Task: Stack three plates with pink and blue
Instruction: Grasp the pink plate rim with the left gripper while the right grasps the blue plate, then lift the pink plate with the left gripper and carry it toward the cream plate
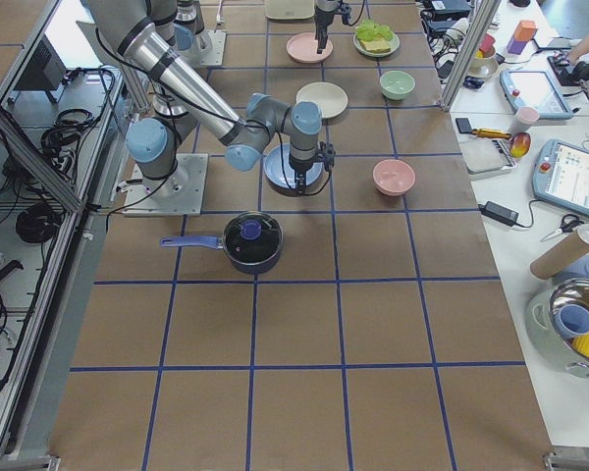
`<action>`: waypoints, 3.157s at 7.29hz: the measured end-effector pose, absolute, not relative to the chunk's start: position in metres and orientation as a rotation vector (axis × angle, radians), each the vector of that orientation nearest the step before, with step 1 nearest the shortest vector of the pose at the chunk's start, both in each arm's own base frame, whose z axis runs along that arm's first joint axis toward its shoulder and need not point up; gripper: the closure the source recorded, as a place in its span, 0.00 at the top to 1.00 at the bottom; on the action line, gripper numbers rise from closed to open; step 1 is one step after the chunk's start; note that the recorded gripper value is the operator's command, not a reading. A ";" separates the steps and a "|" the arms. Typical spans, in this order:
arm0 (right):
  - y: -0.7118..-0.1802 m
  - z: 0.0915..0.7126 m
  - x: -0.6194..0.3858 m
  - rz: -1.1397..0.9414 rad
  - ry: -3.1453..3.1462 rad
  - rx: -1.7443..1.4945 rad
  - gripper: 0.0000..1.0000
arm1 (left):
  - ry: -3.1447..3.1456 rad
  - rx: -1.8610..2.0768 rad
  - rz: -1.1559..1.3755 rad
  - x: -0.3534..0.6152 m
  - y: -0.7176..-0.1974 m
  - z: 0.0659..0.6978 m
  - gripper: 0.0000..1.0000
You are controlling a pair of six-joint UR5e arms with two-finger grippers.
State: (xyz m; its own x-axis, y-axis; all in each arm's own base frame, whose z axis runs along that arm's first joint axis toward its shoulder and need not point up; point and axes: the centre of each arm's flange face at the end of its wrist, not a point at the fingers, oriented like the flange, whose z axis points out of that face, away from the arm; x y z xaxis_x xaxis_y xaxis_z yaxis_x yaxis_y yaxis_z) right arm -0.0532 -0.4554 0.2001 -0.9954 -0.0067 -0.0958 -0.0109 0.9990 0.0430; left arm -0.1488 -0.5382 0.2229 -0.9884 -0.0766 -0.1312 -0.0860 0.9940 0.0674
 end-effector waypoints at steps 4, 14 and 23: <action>-0.455 0.189 -0.059 0.097 3.029 0.011 0.48 | 3.001 -0.046 0.122 -0.147 -0.530 0.185 0.33; -0.458 0.202 -0.079 0.141 2.941 0.107 0.00 | 2.847 0.104 0.210 -0.152 -0.555 0.216 0.00; -0.486 0.245 -0.093 0.145 2.952 0.105 0.00 | 2.847 0.070 0.274 -0.310 -0.643 0.304 0.00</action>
State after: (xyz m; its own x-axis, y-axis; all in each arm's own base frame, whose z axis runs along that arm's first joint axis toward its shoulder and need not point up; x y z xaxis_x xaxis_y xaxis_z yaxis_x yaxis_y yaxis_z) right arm -0.0926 -0.4859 0.2449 -0.9806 0.0794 -0.1789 0.0615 0.9927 0.1036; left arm -0.3103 -0.6434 0.3042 -0.9596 0.0743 -0.2713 0.0211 0.9808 0.1938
